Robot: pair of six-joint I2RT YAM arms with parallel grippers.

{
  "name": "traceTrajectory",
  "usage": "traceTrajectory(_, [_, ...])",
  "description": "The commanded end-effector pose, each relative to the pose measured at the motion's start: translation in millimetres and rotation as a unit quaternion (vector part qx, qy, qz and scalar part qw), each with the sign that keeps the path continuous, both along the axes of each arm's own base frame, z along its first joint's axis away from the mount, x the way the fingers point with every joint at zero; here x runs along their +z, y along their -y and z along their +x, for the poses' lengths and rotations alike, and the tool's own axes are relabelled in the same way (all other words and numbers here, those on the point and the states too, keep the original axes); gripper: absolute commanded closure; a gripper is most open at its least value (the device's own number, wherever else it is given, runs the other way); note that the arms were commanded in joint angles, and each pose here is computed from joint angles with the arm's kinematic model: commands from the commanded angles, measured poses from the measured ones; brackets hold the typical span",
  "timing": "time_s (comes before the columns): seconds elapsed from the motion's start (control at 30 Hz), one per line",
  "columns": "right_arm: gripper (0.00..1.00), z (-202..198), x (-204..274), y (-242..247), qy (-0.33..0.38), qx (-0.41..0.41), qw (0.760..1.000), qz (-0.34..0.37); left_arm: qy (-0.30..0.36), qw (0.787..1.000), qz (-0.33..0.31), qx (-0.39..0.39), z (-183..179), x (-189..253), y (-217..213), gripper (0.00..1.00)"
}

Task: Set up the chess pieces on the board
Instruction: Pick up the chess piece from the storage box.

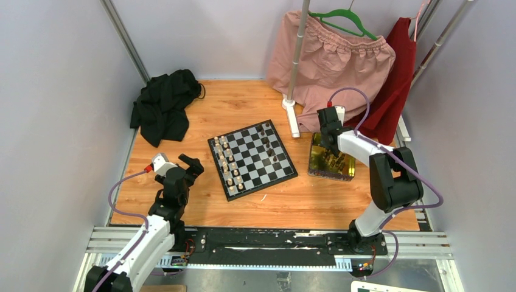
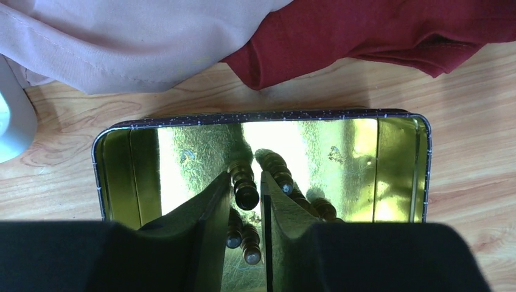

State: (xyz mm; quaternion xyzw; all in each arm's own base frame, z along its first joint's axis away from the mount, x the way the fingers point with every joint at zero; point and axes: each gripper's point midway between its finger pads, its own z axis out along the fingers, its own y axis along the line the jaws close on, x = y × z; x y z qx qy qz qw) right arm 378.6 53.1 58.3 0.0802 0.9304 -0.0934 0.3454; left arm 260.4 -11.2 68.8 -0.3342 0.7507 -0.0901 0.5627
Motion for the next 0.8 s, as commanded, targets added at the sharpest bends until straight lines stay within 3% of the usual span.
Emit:
traceTrajectory(0.0, [0.75, 8, 5, 5, 0.012, -0.011, 1.0, 0.005, 0.01, 1.0, 0.002, 0.006, 2, 2, -3, 0.0])
traceTrajectory(0.17, [0.99, 9, 5, 5, 0.013, -0.007, 1.0, 0.002, 0.009, 1.0, 0.002, 0.006, 2, 1, -2, 0.0])
traceTrajectory(0.77, [1.0, 3, 57, 0, 0.082, 0.011, 0.996, 0.026, 0.009, 1.0, 0.003, 0.005, 1, 1, -3, 0.0])
